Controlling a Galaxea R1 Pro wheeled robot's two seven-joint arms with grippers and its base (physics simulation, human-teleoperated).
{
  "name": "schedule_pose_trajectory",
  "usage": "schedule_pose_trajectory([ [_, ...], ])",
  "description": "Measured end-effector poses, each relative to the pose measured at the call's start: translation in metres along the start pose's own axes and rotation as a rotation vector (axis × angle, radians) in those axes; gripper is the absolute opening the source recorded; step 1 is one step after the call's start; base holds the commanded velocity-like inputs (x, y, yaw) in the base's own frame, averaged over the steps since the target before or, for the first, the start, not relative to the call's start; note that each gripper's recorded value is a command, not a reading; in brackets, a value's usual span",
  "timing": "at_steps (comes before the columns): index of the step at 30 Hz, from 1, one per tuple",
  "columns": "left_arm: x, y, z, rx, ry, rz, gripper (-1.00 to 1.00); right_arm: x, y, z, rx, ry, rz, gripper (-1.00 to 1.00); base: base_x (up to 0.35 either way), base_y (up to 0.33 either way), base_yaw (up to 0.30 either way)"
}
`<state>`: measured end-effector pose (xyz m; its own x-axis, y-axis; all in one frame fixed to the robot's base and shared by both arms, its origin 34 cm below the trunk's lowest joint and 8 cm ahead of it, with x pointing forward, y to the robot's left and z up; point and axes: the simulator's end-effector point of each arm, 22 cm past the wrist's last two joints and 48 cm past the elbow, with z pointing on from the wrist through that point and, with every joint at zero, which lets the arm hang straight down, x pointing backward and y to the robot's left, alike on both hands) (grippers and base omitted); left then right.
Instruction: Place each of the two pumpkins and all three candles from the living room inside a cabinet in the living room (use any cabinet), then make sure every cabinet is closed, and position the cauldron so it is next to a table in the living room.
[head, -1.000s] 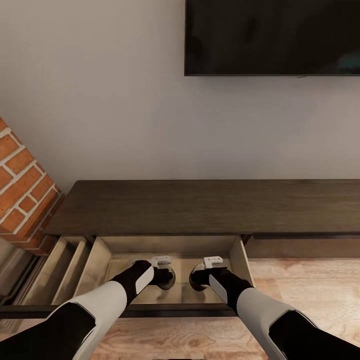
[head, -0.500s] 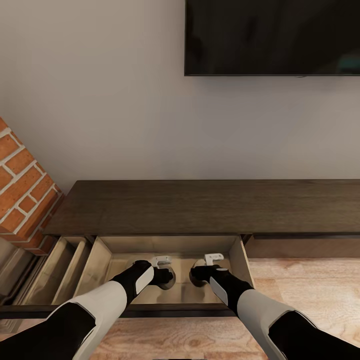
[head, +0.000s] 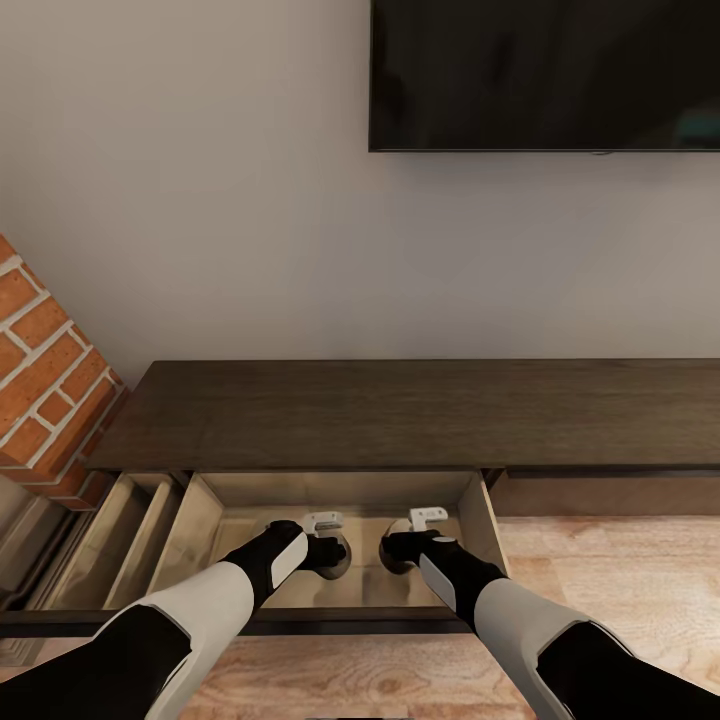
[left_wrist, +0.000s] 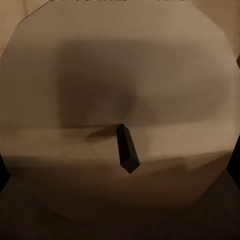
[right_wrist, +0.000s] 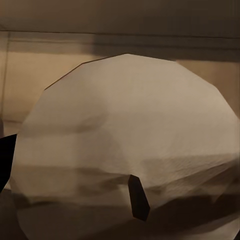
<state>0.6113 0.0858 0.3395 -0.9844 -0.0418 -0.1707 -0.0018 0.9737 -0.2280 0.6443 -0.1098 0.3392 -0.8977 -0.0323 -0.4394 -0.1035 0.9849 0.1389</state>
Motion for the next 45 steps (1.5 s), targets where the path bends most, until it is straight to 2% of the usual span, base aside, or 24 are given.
schedule_pose_trajectory([
  [34,-0.001,0.0,0.0,0.001,-0.003,0.0,-1.0,0.003,-0.001,0.0,0.002,0.01,0.0,1.0,0.0,0.0,0.0],
  [38,-0.001,0.0,0.0,0.001,-0.003,0.0,-1.0,0.013,-0.001,0.0,0.002,0.055,0.0,1.0,0.0,0.0,0.0],
  [41,-0.001,0.0,0.0,0.001,-0.003,0.0,-1.0,0.03,-0.002,-0.002,0.002,0.135,-0.002,1.0,0.0,0.0,0.0],
  [45,-0.001,0.0,0.0,0.001,-0.003,0.0,-1.0,0.035,-0.002,-0.003,0.002,0.159,-0.003,1.0,0.0,0.0,0.0],
])
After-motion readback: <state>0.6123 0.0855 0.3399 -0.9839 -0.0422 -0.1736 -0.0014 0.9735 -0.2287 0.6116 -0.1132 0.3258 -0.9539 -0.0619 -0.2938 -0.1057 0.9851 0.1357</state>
